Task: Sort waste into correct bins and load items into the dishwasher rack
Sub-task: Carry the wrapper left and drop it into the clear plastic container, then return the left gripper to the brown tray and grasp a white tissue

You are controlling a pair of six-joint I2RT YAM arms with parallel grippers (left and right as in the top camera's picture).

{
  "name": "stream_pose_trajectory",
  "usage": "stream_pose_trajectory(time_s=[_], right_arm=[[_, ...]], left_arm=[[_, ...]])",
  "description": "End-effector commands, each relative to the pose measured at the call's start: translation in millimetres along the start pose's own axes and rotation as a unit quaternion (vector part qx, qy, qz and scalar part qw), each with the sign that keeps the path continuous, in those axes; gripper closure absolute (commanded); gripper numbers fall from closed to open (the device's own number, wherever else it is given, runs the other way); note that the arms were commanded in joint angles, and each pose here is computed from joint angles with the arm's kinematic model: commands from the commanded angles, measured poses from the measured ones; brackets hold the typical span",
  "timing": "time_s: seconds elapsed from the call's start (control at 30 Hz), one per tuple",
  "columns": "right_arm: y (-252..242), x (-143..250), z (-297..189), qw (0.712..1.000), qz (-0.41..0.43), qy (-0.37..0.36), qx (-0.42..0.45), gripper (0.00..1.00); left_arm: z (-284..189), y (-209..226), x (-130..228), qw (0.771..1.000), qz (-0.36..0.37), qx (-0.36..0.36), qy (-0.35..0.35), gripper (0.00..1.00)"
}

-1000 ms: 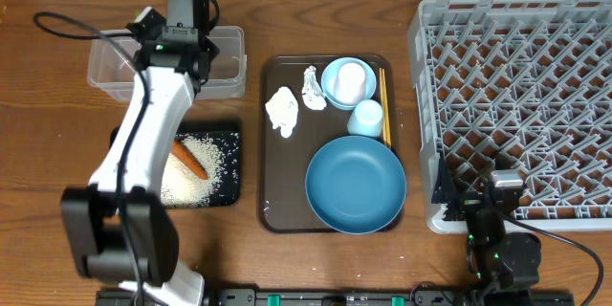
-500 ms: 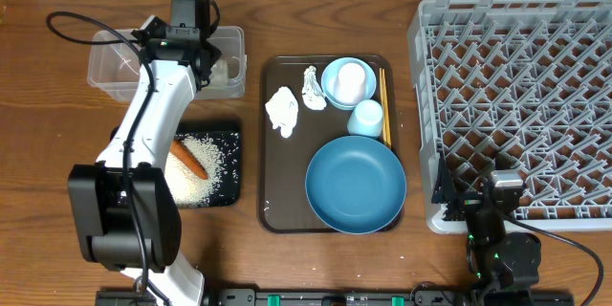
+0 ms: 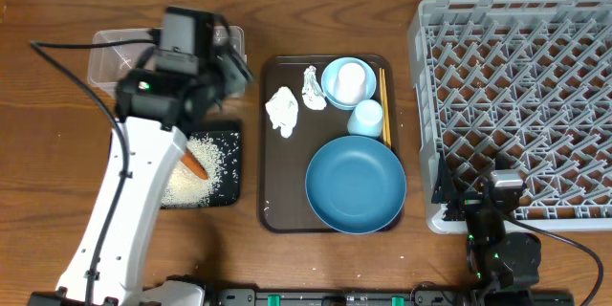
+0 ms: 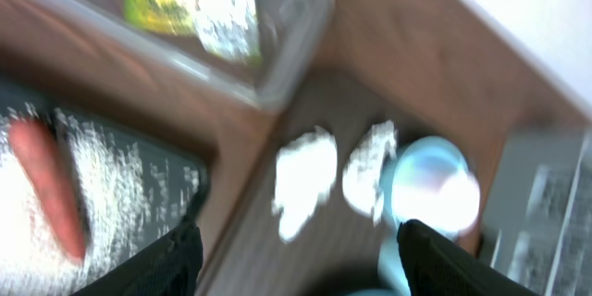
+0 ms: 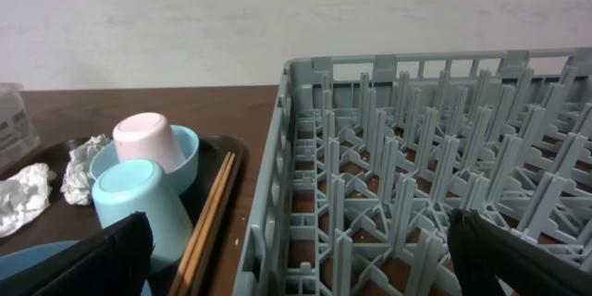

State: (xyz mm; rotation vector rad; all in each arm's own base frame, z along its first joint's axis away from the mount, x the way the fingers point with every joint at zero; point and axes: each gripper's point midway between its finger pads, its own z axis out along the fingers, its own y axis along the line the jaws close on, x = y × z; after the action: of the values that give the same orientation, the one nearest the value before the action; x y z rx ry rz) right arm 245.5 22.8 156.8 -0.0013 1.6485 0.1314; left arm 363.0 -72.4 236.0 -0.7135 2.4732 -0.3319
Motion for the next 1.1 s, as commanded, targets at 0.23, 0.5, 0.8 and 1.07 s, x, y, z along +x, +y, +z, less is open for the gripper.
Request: stream_pose_trajectory(time_s=[0.23,0.5,0.8,1.07], right_arm=[[6,2,0,1.0,-0.008,0.004,-0.012,0.01],[6,2,0,1.0,-0.008,0.004,-0.012,0.01],[6,2,0,1.0,-0.008,0.004,-0.012,0.01],[6,2,0,1.0,-0.008,0.004,-0.012,0.01]], left_arm=[[80,0,83,0.991,0.056,-0.05,0.11,0.29],[146,1,88,0.989,0.064,-0.073,0.111,0.29],[195,12,101,0.985,0.07,-0.097,0.121,0.28],[197,6,109,0.984,0.082,-0.093,0.125,0.47]])
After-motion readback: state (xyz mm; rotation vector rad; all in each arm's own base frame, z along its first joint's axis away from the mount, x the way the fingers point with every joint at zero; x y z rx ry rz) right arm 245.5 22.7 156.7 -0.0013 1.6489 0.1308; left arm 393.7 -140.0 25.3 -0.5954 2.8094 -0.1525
